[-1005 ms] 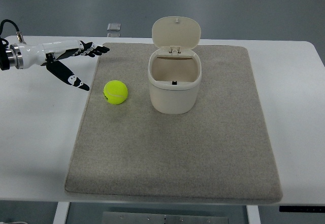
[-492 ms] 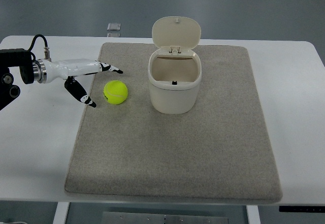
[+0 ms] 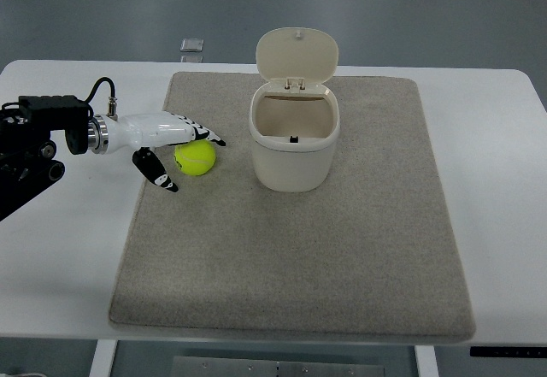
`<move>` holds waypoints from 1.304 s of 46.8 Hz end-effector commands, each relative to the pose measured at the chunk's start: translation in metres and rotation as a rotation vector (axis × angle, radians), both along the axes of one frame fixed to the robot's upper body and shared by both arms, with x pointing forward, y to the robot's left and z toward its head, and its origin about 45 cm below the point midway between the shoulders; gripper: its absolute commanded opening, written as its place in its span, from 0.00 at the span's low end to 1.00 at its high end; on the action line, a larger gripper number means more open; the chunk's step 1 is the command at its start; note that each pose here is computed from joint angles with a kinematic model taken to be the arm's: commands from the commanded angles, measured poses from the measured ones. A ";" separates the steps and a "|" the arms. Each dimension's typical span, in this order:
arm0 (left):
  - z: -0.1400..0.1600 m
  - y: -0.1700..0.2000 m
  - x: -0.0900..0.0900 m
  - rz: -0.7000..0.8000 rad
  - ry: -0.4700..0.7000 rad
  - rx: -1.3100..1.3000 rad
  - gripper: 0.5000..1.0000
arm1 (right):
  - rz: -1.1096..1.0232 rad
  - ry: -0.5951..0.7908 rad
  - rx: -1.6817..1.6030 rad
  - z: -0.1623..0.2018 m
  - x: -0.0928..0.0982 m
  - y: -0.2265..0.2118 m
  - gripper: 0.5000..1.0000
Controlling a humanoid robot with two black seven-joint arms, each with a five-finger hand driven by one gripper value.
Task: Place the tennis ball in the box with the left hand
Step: 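Close the left hand fingers around the tennis ball, then lift the ball with the left hand and carry it over the bin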
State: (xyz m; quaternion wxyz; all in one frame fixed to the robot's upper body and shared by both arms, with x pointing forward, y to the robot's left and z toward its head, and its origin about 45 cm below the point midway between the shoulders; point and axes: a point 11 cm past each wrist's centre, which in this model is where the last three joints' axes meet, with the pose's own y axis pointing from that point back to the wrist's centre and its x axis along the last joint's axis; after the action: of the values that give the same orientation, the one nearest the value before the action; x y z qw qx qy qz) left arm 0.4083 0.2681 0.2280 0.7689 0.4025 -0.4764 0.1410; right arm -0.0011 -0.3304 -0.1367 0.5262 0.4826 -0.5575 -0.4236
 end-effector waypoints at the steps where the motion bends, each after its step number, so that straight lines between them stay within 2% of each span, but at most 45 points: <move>1: 0.001 0.000 0.001 0.000 -0.016 -0.003 0.62 | 0.000 -0.001 0.000 0.000 0.001 0.000 0.80; 8: 0.003 -0.001 0.002 0.000 -0.039 -0.007 0.41 | 0.000 -0.001 -0.001 0.000 0.001 0.000 0.80; 11: 0.004 -0.001 0.003 -0.002 -0.049 -0.008 0.39 | 0.000 0.001 0.000 0.000 0.000 0.000 0.80; 13: 0.005 -0.001 0.003 -0.003 -0.052 -0.008 0.31 | 0.000 0.001 0.000 0.000 0.000 0.000 0.80; 16: 0.006 -0.001 0.003 -0.004 -0.056 -0.007 0.24 | 0.000 -0.001 0.000 0.000 0.001 0.000 0.80; 20: 0.010 -0.001 0.006 -0.004 -0.066 -0.006 0.00 | 0.000 0.001 -0.001 0.000 0.000 0.000 0.80; 27: 0.023 0.002 0.008 -0.011 -0.092 0.000 0.00 | 0.000 0.001 0.000 0.000 0.000 0.000 0.80; 37: 0.054 0.022 -0.003 -0.028 -0.175 0.031 0.00 | 0.000 -0.001 -0.001 0.000 0.001 0.000 0.80; 51: 0.093 0.007 -0.031 -0.209 -0.481 -0.085 0.00 | 0.000 0.001 0.000 0.000 0.000 0.000 0.80; 56: 0.104 0.000 -0.038 -0.266 -0.612 -0.143 0.00 | 0.000 0.001 -0.001 0.000 0.000 0.000 0.80; 61: 0.110 -0.010 -0.041 -0.308 -0.690 -0.169 0.00 | 0.000 -0.001 0.000 0.000 0.000 0.000 0.80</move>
State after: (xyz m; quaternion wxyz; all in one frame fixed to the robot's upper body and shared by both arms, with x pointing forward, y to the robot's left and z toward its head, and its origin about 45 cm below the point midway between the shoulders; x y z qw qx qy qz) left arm 0.3681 0.2640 0.3339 0.6200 0.2061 -0.7327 0.1904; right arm -0.0010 -0.3306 -0.1367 0.5263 0.4825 -0.5576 -0.4234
